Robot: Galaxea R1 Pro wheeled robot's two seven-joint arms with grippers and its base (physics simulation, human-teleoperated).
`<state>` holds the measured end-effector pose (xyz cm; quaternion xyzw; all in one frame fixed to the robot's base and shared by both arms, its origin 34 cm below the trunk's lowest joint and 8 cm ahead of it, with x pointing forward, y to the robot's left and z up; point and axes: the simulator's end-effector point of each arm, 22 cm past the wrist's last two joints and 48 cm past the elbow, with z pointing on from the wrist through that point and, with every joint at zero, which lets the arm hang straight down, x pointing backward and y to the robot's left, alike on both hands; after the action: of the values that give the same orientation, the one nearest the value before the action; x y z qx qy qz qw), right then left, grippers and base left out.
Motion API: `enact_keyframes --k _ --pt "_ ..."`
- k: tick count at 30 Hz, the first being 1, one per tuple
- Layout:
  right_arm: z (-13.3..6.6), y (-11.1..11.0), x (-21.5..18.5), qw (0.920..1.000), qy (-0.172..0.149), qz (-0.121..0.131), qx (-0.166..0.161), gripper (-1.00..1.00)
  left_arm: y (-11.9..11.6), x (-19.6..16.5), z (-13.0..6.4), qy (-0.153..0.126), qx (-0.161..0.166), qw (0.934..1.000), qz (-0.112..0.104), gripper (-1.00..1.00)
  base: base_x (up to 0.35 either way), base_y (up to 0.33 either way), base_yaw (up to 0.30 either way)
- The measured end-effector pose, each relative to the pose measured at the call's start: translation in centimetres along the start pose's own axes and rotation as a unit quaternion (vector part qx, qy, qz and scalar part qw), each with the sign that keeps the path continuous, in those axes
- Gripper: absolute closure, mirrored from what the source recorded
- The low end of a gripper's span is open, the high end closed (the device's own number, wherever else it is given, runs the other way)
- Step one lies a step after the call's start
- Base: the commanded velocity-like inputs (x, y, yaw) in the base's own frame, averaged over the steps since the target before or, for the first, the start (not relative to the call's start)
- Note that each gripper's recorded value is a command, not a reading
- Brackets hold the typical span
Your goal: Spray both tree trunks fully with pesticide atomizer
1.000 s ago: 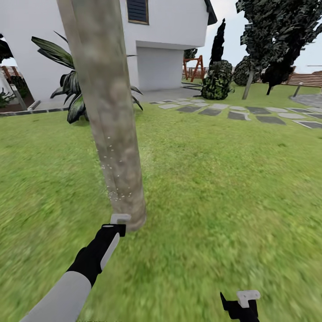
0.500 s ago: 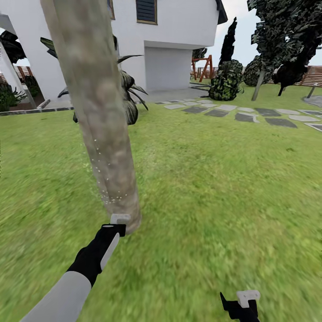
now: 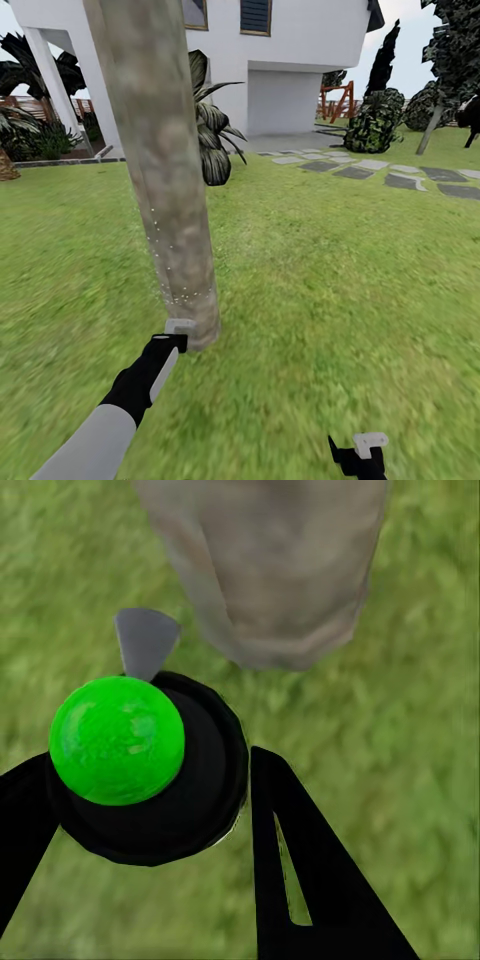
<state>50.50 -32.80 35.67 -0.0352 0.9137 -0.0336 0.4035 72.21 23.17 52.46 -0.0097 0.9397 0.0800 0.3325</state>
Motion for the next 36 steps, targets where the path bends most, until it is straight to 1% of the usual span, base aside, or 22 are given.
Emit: enact_keyframes --k 3,5,7,10,11,14,15,17,19,21,23,24,25,28,30,31,34,36 --pt "0.0 0.0 0.0 1.0 0.0 0.0 0.0 -1.0 0.3 -0.1 0.0 -0.001 -0.007 1.0 0.002 1.0 0.022 -0.015 0.277" --pt "0.0 0.0 0.0 1.0 0.0 0.0 0.0 -1.0 1.1 0.4 0.0 0.002 -0.022 0.9997 0.001 1.0 0.002 -0.001 0.277" --pt "0.0 0.0 0.0 1.0 0.0 0.0 0.0 -1.0 1.1 0.3 -0.1 -0.002 -0.024 0.9997 0.003 1.0 0.0 0.0 0.258" --pt "0.0 0.0 0.0 1.0 0.0 0.0 0.001 -1.0 0.9 -0.7 -0.2 -0.008 -0.017 0.9998 -0.003 1.0 0.0 0.0 0.063" --pt "0.0 0.0 0.0 1.0 0.0 0.0 0.001 -1.0 0.6 -0.9 -0.3 -0.009 -0.014 0.9998 -0.005 1.0 0.0 0.0 0.005" --pt "0.0 0.0 0.0 1.0 0.0 0.0 0.001 -1.0 -2.5 -2.0 -1.1 -0.017 0.011 0.9997 -0.011 1.0 0.0 0.0 0.001" --pt "0.0 0.0 0.0 1.0 0.0 0.0 0.001 -1.0 -3.6 -3.3 -1.7 -0.028 0.02 0.9993 -0.015 1.0 0.0 0.0 0.0" --pt "0.0 0.0 0.0 1.0 0.0 0.0 0.001 -1.0 -3.9 -5.4 -2.5 -0.046 0.024 0.9985 -0.018 1.0 0.0 0.0 0.0" --pt "0.0 0.0 0.0 1.0 0.0 0.0 0.001 -1.0 -3.7 -6.9 -3.0 -0.061 0.024 0.9976 -0.022 1.0 0.0 0.0 0.0" --pt "0.0 0.0 0.0 1.0 0.0 0.0 0.001 -1.0 -2.1 -8.8 -3.7 -0.083 0.015 0.9961 -0.026 1.0 0.0 0.0 0.0" --pt "0.0 0.0 0.0 1.0 0.0 0.0 0.001 -1.0 -0.1 -9.6 -3.8 -0.092 0.002 0.9953 -0.029 1.0 0.0 0.0 0.0" --pt "0.0 0.0 0.0 1.0 0.0 0.0 0.001 -1.0 0.4 -9.8 -3.8 -0.094 0.0 0.9951 -0.031 1.0 0.0 0.0 0.0" --pt "0.0 0.0 0.0 1.0 0.0 0.0 0.001 -1.0 0.2 -9.9 -3.9 -0.095 0.002 0.995 -0.032 1.0 0.0 0.0 0.0" --pt "0.0 0.0 0.0 1.0 0.0 0.0 0.001 -1.0 -3.7 -10.2 -5.1 -0.09 0.033 0.9949 -0.031 1.0 0.0 0.0 0.0" --pt "0.0 0.0 0.0 1.0 0.0 0.0 0.001 -1.0 -5.6 -11.4 -6.5 -0.101 0.049 0.9933 -0.029 1.0 0.0 0.0 0.0" --pt "0.0 0.0 0.0 1.0 0.0 0.0 0.001 -1.0 -5.9 -11.6 -6.9 -0.1 0.052 0.9934 -0.024 1.0 0.0 0.0 0.0" --pt "0.0 0.0 0.0 1.0 0.0 0.0 0.001 -1.0 -5.1 -12.4 -7.5 -0.107 0.047 0.9929 -0.022 1.0 0.0 0.0 0.0" --pt "0.0 0.0 0.0 1.0 0.0 0.0 0.001 -1.0 -3.1 -13.5 -8.0 -0.119 0.035 0.9917 -0.034 1.0 0.0 0.0 0.0"
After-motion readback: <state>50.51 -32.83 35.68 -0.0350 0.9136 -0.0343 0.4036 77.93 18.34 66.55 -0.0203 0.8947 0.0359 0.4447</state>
